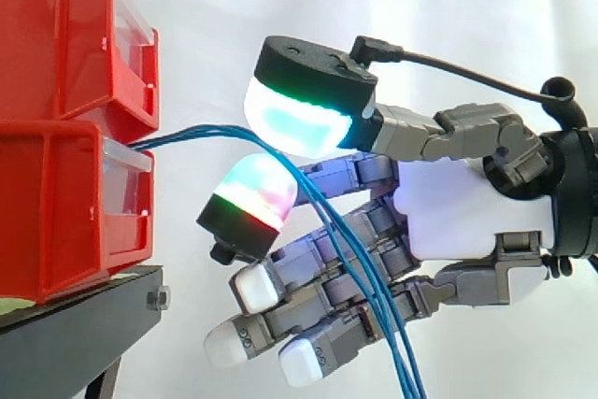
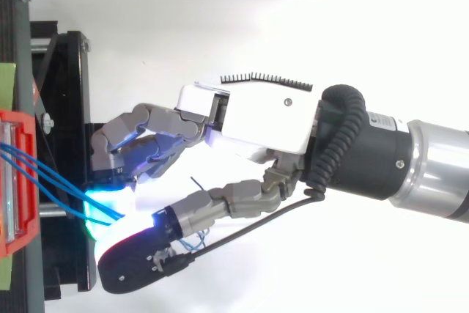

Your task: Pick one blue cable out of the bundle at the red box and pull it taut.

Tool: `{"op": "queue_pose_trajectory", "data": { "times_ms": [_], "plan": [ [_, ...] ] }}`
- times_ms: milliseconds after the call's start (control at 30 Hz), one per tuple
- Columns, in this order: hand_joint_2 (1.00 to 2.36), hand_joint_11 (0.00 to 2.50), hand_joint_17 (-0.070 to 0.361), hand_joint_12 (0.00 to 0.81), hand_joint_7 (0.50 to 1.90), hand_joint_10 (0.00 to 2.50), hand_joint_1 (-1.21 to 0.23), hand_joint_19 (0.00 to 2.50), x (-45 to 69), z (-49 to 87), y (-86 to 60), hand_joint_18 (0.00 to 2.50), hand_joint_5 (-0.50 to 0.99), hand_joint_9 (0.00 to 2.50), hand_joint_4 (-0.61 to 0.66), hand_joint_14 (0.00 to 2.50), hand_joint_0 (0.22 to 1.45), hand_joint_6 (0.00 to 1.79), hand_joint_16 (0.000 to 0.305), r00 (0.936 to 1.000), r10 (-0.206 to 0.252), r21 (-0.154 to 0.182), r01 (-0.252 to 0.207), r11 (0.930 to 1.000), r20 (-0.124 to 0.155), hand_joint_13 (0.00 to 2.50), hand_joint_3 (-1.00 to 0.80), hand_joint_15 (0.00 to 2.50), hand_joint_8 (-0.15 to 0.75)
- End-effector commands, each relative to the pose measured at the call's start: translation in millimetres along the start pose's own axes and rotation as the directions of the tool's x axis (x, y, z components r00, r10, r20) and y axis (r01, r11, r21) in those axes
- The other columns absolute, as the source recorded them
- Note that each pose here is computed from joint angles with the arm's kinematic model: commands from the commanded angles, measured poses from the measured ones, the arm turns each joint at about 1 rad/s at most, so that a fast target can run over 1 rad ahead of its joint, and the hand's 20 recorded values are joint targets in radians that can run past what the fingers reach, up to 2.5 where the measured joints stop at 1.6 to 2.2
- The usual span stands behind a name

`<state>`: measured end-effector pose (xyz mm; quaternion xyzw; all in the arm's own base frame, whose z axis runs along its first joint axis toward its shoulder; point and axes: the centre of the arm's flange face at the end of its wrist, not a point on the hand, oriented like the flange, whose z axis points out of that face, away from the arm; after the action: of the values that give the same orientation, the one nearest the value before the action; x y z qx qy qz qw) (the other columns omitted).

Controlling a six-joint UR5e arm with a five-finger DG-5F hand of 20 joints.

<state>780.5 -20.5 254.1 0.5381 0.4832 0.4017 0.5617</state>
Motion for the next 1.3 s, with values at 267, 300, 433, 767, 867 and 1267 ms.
{"op": "queue_pose_trajectory", "data": {
  "times_ms": [267, 300, 433, 767, 867, 1267],
  "plan": [
    [1.01, 0.84, 0.125, 0.420, 1.12, 0.02, -0.64, 0.40, 0.0, -0.1, -0.8, 0.76, -0.14, 0.88, 0.09, 0.01, 0.58, 0.79, 0.056, 1.0000, -0.001, 0.003, 0.001, 1.0000, 0.000, 0.66, -0.38, 0.25, 0.355],
    [1.01, 0.84, 0.125, 0.419, 1.12, 0.02, -0.64, 0.40, 0.0, -0.1, -0.8, 0.76, -0.14, 0.88, 0.09, 0.01, 0.59, 0.79, 0.055, 1.0000, -0.001, 0.003, 0.001, 1.0000, 0.000, 0.66, -0.37, 0.24, 0.355],
    [1.02, 0.85, 0.126, 0.424, 1.20, 0.02, -0.66, 0.39, 0.0, -0.1, -0.8, 0.79, -0.14, 0.89, 0.08, 0.01, 0.58, 0.80, 0.056, 1.0000, -0.003, 0.003, 0.003, 1.0000, 0.000, 0.68, -0.24, 0.25, 0.358],
    [1.02, 0.91, 0.124, 0.417, 1.22, 0.02, -0.83, 0.37, -0.2, -0.3, -0.9, 0.78, -0.17, 0.86, 0.10, 0.01, 0.60, 0.86, 0.055, 1.0000, -0.002, 0.004, 0.002, 1.0000, 0.001, 0.67, -0.11, 0.25, 0.354],
    [1.03, 0.92, 0.123, 0.414, 1.32, 0.02, -0.88, 0.37, -0.2, -0.7, -1.4, 0.78, -0.17, 0.85, 0.07, 0.01, 0.62, 0.86, 0.055, 1.0000, -0.004, 0.008, 0.004, 1.0000, -0.001, 0.67, -0.09, 0.25, 0.351],
    [1.02, 0.90, 0.122, 0.407, 1.17, 0.02, -0.95, 0.34, -4.5, -5.0, 0.3, 0.75, -0.19, 0.79, 0.06, 0.01, 0.65, 0.90, 0.054, 0.9999, -0.016, 0.039, 0.016, 0.9991, -0.004, 0.62, -0.21, 0.24, 0.333]
  ]
}}
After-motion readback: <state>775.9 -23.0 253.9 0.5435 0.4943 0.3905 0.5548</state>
